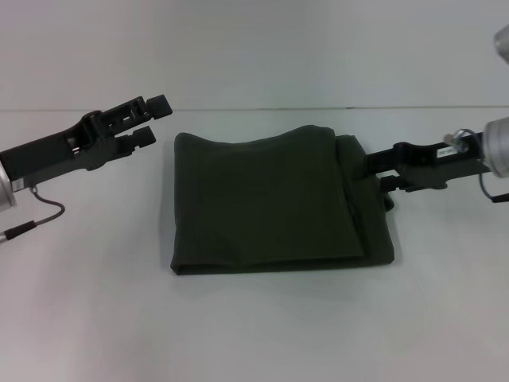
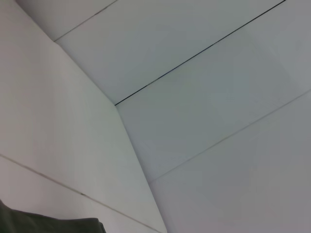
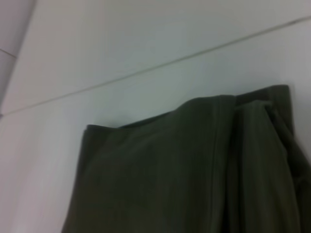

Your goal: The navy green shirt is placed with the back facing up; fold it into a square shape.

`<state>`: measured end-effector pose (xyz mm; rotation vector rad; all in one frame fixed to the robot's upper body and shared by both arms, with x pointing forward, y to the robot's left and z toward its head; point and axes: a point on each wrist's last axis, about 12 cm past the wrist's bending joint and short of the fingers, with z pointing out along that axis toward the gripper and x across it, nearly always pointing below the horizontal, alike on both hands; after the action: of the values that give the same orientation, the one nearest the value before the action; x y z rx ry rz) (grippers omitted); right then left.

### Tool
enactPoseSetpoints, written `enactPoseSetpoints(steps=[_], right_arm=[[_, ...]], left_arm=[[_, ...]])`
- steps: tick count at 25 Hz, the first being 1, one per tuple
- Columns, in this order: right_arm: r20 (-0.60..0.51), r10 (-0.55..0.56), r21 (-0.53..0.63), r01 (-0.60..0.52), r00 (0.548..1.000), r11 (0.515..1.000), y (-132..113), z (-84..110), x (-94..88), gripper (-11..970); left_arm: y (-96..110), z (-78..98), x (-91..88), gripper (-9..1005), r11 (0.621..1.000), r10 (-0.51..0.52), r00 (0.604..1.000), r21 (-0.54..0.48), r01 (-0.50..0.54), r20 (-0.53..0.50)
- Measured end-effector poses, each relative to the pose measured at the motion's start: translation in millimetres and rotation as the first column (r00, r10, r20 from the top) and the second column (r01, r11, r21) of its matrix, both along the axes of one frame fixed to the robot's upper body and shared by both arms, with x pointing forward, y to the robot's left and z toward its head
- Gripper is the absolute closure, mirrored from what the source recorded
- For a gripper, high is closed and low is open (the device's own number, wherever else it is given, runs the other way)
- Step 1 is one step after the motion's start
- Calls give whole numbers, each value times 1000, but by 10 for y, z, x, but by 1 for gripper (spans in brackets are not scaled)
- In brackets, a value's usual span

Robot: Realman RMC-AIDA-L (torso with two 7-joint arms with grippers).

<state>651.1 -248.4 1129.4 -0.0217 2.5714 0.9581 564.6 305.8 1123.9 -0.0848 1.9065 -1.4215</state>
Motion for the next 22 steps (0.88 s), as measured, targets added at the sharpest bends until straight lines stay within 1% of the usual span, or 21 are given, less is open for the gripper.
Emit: enactPoseSetpoints(steps=[3,10,22], right_arm=[[-12,-2,-30,1,1000,1000,105,-21,33,277],[-19,-1,-72,0,1000,997,282,-159,32,278],[-2,-10,-91,10,1000,996,453,-279,19,276]], left_arm=[[-4,4,7,27,1000,1,1000,1,-1,4],[2,-2,2,27,1000,9,1000,-4,-9,10],[-8,-12,15,28,1000,17,1000,-3,-17,10]])
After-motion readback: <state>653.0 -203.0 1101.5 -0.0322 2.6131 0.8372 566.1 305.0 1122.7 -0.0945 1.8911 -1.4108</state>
